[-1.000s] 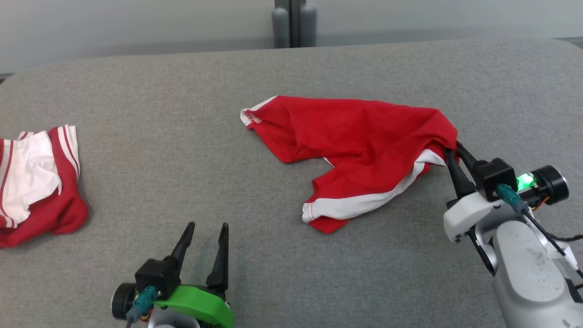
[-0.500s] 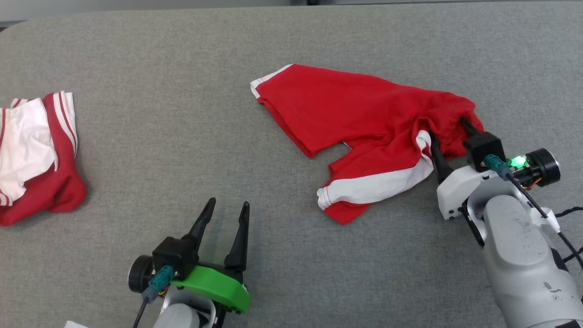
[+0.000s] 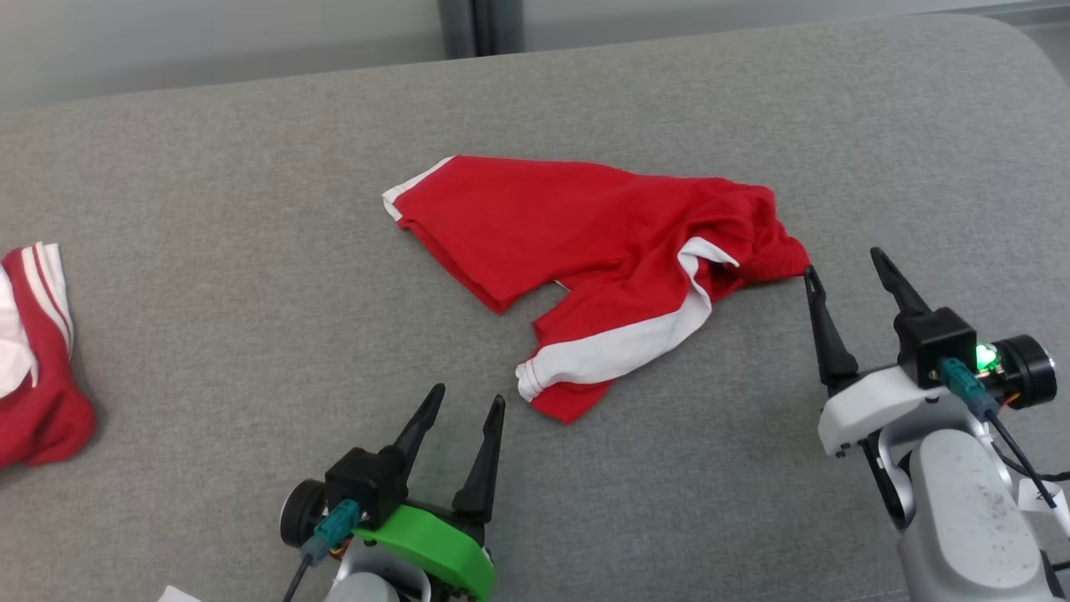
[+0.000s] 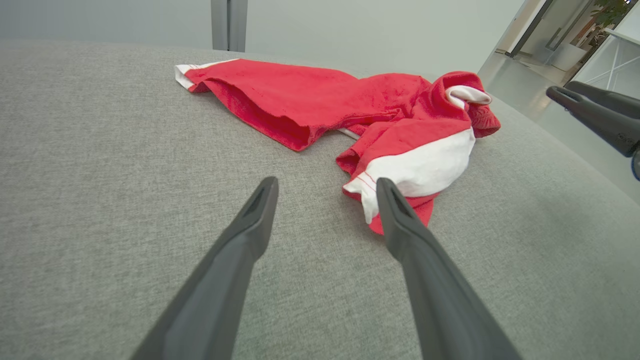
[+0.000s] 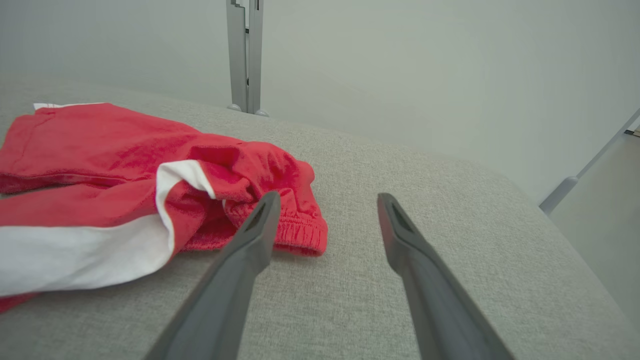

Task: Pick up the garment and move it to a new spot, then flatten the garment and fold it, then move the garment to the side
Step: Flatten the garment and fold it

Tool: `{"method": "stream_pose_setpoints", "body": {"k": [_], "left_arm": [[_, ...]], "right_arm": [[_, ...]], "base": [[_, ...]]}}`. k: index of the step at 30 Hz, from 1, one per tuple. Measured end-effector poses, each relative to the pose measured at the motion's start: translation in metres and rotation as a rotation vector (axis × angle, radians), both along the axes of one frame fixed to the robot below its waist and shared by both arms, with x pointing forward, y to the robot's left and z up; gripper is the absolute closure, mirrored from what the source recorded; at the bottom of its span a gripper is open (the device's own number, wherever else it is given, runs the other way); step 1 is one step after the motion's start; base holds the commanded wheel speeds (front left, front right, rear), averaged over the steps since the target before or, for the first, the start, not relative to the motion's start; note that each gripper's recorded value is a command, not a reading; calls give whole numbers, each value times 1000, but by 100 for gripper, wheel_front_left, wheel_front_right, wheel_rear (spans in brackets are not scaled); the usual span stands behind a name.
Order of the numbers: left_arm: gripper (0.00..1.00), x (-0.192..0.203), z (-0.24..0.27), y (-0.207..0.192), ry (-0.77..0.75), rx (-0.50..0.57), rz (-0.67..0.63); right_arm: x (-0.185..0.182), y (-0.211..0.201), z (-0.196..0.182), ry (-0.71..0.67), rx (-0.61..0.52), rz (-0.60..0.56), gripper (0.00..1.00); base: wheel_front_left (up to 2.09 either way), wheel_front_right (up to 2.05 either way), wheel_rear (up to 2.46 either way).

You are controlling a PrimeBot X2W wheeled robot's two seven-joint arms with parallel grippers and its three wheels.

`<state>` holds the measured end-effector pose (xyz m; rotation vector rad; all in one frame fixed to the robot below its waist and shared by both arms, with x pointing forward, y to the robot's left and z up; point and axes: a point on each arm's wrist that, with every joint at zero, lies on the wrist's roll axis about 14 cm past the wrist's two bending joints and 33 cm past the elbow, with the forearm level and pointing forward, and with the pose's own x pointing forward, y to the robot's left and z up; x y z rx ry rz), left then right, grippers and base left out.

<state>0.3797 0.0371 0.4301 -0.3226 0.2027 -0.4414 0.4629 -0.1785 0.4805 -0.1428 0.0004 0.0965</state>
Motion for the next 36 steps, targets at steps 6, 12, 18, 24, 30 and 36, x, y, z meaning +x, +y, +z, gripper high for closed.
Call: {"method": "stream_pose_setpoints", "body": {"k": [6, 12, 18, 24, 30, 36], "left_arm": [[0, -7, -5, -35, 29, -24, -110], [0, -4, -13, -54, 54, -27, -169], [0, 4, -27, -53, 79, 4, -172], [83, 7, -33, -52, 92, 10, -166], [100, 15, -27, -48, 79, -7, -144], [100, 35, 5, -10, -13, -39, -1]], "right_arm": [[-26, -17, -6, 24, 15, -44, 0], [-39, -27, -9, 39, 29, -73, 0], [-44, -33, -14, 54, 37, -91, 0], [-45, -33, -19, 67, 46, -92, 0], [-46, -32, -19, 70, 50, -90, 0], [-49, -18, -30, 101, 65, -57, 0]], "base": [[0, 0, 0], [0, 0, 0], [0, 0, 0], [0, 0, 0], [0, 0, 0], [0, 0, 0]]}}
